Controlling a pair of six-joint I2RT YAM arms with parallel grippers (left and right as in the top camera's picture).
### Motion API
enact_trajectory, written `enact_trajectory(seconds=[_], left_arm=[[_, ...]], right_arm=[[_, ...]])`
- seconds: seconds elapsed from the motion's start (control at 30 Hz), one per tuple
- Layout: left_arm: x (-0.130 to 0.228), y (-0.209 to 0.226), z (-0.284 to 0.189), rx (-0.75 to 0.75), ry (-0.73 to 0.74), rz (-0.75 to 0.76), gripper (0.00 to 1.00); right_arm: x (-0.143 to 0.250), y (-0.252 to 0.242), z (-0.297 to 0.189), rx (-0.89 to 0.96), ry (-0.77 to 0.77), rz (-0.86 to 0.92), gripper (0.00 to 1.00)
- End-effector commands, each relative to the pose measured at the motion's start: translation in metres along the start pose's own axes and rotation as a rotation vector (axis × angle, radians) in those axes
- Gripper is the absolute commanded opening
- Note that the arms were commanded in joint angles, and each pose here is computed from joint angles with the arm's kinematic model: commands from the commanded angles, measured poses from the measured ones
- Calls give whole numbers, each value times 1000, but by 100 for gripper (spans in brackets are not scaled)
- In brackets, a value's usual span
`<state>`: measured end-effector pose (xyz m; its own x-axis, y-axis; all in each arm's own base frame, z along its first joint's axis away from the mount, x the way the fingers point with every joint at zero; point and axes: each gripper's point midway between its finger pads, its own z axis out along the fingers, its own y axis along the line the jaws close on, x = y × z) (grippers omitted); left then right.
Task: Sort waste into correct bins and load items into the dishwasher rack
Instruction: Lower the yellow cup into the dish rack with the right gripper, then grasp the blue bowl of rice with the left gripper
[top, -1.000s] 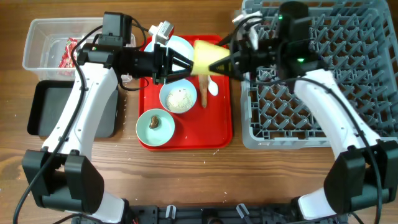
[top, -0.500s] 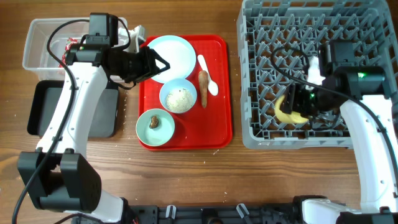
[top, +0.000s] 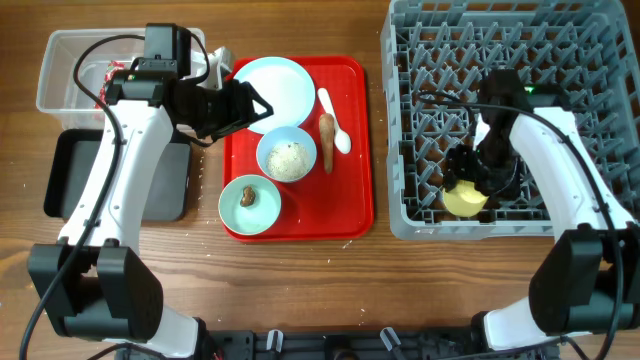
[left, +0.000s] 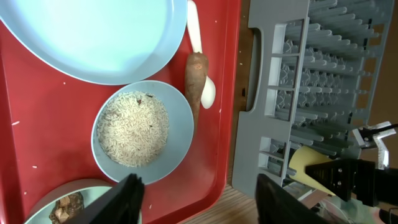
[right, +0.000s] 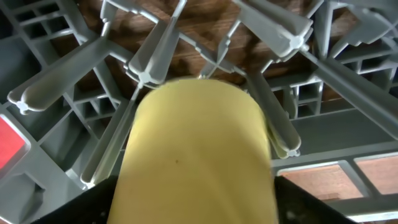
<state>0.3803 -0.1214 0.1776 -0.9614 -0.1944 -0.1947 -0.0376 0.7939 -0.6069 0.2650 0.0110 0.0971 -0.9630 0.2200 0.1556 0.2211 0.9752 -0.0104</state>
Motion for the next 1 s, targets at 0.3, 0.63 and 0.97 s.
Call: enact_trajectory(seconds=[0.3,0.63,0.97], left_arm=[[-6,2,-9,-36,-39,22,65],[-12,36,-15,-238,-88,10,63],[34,-15,53,-466,24,465,66]], right_arm=[[-42,60,-131,-259,-368,-178,84],[-43,245,-85,-406,-403,-326,66],[-96,129,-140,-373,-563,-107,73]])
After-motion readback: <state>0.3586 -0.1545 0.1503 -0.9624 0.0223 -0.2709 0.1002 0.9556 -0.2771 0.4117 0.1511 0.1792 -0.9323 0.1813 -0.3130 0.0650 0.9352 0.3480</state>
